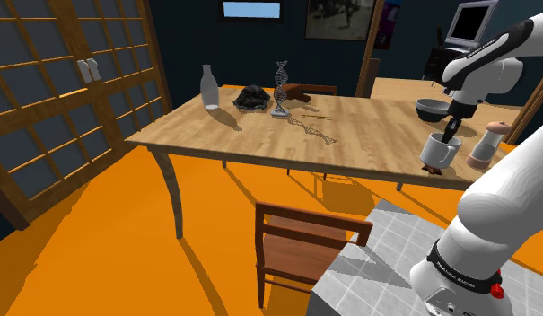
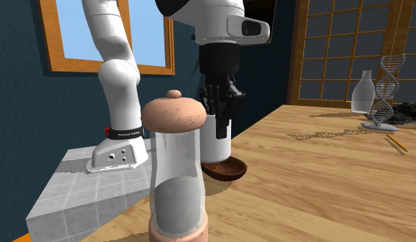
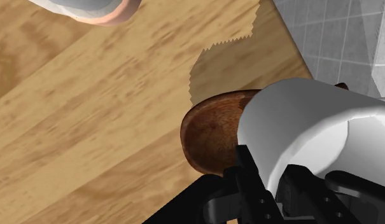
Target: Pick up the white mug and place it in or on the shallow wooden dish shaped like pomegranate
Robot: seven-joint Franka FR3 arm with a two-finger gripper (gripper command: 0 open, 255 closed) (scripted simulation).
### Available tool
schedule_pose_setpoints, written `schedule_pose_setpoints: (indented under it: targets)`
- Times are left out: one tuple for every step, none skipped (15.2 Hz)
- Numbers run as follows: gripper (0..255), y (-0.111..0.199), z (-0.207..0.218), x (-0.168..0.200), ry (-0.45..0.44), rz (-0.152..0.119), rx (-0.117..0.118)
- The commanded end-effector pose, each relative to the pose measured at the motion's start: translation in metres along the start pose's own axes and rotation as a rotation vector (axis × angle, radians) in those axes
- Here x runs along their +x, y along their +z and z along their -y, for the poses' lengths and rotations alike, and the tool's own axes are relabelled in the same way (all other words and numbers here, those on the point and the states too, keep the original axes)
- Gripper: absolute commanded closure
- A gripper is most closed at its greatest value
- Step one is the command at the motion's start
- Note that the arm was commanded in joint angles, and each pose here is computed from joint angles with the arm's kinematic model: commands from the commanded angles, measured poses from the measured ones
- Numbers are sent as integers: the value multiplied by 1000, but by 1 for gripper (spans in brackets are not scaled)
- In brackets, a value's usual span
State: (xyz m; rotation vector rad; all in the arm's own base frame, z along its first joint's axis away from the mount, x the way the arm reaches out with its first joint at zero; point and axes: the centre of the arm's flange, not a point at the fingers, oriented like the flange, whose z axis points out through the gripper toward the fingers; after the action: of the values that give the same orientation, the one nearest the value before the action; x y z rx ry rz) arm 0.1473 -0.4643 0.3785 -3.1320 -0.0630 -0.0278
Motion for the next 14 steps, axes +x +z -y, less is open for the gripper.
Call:
schedule_pose_setpoints:
  targets:
    - [255, 0, 0, 0, 0, 0, 0]
    - [255, 0, 0, 0, 0, 0, 0]
    - [255, 0, 0, 0, 0, 0, 0]
    - [0, 0, 0, 0, 0, 0, 0]
    - [0, 0, 0, 0, 0, 0, 0]
    - [0, 0, 0, 0, 0, 0, 0]
    - [0, 0, 0, 0, 0, 0, 0]
    - [0, 0, 0, 0, 0, 0, 0]
    - [0, 0, 0, 0, 0, 0, 0]
    - [0, -13, 0, 0, 0, 0, 0]
    - [0, -26, 0, 0, 0, 0, 0]
    - [0, -40, 0, 0, 0, 0, 0]
    - [0, -50, 0, 0, 0, 0, 0]
    - [0, -50, 0, 0, 0, 0, 0]
